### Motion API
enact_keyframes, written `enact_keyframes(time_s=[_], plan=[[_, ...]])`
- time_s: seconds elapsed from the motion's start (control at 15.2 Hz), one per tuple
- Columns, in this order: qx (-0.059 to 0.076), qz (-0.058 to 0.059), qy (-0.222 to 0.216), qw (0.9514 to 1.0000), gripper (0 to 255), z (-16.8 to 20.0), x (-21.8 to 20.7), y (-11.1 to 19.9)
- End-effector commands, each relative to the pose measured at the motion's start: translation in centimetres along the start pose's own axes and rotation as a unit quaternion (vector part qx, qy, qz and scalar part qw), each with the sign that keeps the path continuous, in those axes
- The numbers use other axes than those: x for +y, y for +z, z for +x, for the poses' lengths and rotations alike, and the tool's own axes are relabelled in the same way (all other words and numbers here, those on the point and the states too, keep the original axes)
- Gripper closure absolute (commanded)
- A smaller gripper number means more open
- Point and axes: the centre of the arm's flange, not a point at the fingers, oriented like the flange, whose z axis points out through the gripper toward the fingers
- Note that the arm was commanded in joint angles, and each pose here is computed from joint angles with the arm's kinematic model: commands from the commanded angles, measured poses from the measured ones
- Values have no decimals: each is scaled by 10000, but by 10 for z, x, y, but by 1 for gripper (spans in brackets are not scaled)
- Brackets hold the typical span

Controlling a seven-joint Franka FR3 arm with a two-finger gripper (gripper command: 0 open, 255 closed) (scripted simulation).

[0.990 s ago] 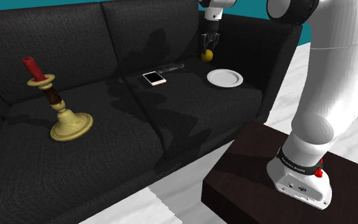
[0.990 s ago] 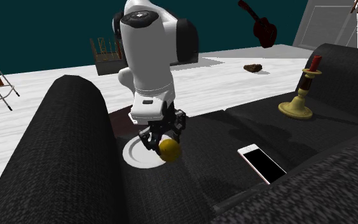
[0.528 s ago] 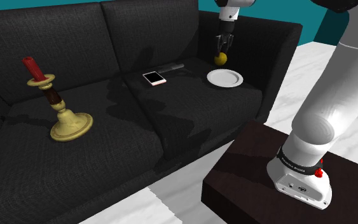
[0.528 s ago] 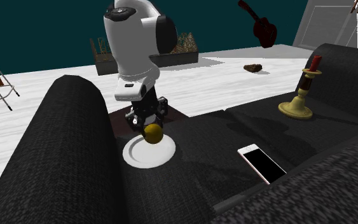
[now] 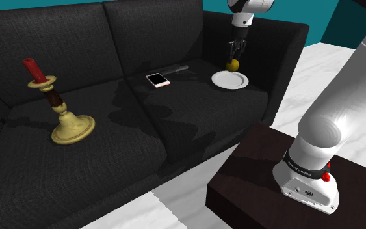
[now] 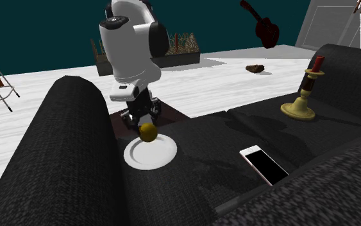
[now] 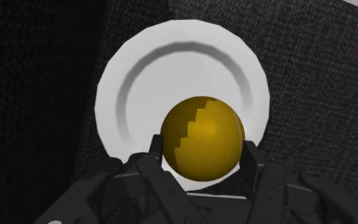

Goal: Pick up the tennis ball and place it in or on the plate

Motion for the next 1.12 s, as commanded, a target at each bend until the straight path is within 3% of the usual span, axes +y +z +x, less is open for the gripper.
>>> enact_keyframes(time_s=[0.0,0.53,1.06], plan=[[2,-1,0,10000,255,0,1,10],[2,-1,0,10000,255,0,7,55],[2,-1,0,10000,255,0,7,55]])
